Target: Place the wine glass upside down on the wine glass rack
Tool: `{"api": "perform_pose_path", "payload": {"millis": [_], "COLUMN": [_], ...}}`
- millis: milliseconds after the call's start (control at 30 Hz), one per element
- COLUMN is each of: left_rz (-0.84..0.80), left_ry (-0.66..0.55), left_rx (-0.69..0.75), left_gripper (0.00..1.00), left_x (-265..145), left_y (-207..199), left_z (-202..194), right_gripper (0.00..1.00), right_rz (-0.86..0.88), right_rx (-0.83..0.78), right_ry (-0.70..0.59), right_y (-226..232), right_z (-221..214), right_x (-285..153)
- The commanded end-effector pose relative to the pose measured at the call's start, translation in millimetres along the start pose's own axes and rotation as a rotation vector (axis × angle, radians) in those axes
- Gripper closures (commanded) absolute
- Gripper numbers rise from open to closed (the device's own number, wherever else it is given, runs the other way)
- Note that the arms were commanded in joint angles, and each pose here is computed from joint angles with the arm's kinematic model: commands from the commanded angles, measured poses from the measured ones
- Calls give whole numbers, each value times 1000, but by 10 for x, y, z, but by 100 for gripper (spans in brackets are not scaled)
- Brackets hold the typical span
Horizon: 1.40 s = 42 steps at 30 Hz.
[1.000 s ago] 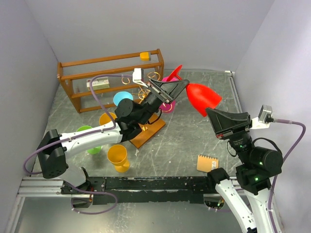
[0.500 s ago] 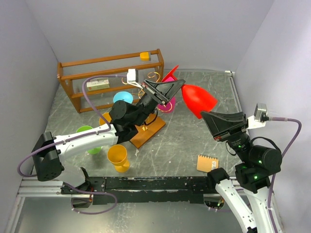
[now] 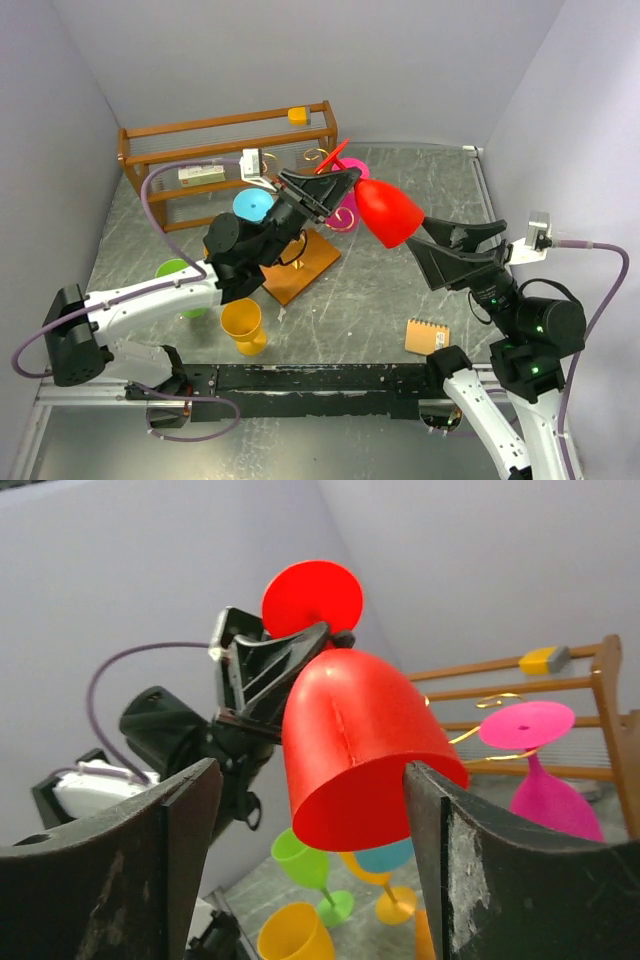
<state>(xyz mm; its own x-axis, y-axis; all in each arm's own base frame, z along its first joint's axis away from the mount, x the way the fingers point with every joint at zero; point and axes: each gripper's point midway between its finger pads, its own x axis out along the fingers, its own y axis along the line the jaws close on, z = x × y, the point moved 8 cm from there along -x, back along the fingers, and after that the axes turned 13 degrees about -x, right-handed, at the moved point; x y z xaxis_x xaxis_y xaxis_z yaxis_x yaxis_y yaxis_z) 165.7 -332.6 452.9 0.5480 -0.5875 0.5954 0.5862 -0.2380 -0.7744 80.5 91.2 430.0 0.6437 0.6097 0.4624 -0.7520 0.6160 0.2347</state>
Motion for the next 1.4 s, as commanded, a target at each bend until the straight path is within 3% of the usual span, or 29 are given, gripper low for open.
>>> {"api": "perform_pose_path", "payload": {"millis": [0,167,333,633,900,1067,1367], "left_rz": [23,6,-15,-49,-135,-166,-156], "left_ry": [-8,124,250,441,577,628,649], "left_rx": [157,340,521,738,824,902,967], "left_gripper": [93,93,93,93,93,93,93], "left_x": [-142,-316,-506,-758,-857,-886,-852], "left_y": [-46,-126,-128,-10,48,134,226], "left_z": [128,136,141,103,14,-12,-21], "right_gripper": [25,23,22,22,26,29,41], "right_rz": [-54,-16,71,148,236,303,232], "right_rx": [-90,-176,-206,-50,22,86,191], "right_ry": [78,153,137,68,122,221,396], "right_y": [-55,-52,42,62,85,66,-120], "right_z": [-14,-38,85,149,103,-59,-417], "right_x": [-40,-52,23,322,445,480,501]}}
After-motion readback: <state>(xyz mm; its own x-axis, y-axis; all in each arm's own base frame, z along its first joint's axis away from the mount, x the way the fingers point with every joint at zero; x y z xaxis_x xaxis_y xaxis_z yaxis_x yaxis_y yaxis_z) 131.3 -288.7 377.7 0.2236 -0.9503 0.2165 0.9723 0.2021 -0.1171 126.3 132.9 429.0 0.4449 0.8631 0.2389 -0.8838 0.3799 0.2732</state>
